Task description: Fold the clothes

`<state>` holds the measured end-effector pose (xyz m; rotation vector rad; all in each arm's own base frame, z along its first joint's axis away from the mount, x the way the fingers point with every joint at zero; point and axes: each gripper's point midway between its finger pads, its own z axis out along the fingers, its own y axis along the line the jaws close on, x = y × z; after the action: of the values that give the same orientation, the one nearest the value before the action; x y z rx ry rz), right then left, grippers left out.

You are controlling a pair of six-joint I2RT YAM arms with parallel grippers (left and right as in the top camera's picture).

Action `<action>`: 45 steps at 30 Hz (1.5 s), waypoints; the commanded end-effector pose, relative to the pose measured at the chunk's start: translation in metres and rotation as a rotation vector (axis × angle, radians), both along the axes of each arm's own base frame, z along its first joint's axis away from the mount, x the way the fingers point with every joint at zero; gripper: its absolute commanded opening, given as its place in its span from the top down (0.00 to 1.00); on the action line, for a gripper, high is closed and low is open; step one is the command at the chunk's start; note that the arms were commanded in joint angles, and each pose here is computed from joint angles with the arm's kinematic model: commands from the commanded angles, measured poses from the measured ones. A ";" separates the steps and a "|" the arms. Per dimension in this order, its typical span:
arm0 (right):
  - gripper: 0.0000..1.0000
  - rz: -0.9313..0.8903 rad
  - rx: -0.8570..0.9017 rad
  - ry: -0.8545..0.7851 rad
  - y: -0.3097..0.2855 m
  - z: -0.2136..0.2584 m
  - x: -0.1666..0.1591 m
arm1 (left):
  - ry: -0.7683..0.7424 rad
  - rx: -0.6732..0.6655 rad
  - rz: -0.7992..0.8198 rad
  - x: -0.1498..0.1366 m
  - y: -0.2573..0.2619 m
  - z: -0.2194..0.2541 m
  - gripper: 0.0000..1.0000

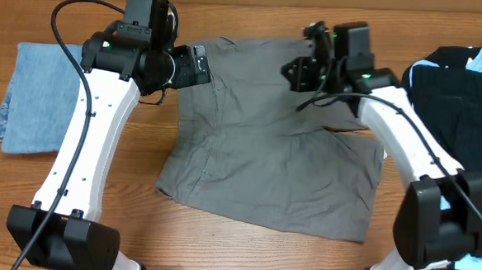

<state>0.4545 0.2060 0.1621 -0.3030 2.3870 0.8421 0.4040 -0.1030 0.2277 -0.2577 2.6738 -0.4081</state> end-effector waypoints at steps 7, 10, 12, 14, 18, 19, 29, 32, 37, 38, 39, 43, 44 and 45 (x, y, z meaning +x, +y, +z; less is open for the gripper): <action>0.96 0.085 0.020 0.146 0.070 -0.096 -0.010 | 0.004 -0.008 -0.004 0.000 -0.002 -0.001 0.00; 0.96 0.062 -0.053 0.180 0.073 -0.133 -0.012 | 0.004 -0.008 -0.003 0.000 -0.002 -0.001 0.00; 0.96 0.053 -0.080 0.201 0.070 -0.147 -0.014 | 0.004 -0.008 -0.004 0.000 -0.002 -0.001 0.00; 0.96 0.040 -0.101 0.209 0.067 -0.155 -0.014 | 0.004 -0.008 -0.003 0.000 -0.002 -0.001 0.00; 0.96 -0.021 -0.173 0.197 0.052 -0.162 -0.007 | 0.004 -0.008 -0.003 0.000 -0.002 -0.001 0.00; 0.96 -0.049 -0.212 0.196 0.045 -0.166 -0.006 | 0.004 -0.008 -0.004 0.000 -0.002 -0.001 0.00; 0.96 -0.062 -0.138 0.146 0.039 -0.126 0.017 | 0.004 -0.008 -0.003 0.000 -0.002 -0.001 0.00; 0.96 -0.091 -0.134 0.145 0.024 -0.116 0.022 | 0.004 -0.008 -0.004 0.000 -0.002 -0.001 0.00; 0.96 -0.137 -0.136 0.207 -0.006 -0.118 0.021 | 0.004 -0.008 -0.003 0.000 -0.002 -0.001 0.00; 0.96 -0.150 -0.141 0.224 -0.013 -0.120 0.020 | 0.004 -0.008 -0.004 0.000 -0.002 -0.001 0.00; 0.96 -0.161 -0.146 0.240 -0.020 -0.122 0.019 | 0.004 -0.008 -0.003 0.000 -0.002 -0.001 0.00; 0.96 -0.226 -0.212 0.272 -0.045 -0.131 0.018 | 0.004 -0.008 -0.003 0.000 -0.002 -0.001 0.00; 0.96 -0.252 -0.249 0.274 -0.054 -0.134 0.018 | 0.004 -0.008 -0.003 0.000 -0.002 -0.001 0.00; 0.96 -0.276 -0.285 0.274 -0.061 -0.138 0.018 | 0.004 -0.008 -0.004 0.000 -0.002 -0.001 0.00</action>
<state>0.4582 0.1636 0.0058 0.0095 2.7770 0.5859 0.4040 -0.1030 0.2277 -0.2577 2.6738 -0.4081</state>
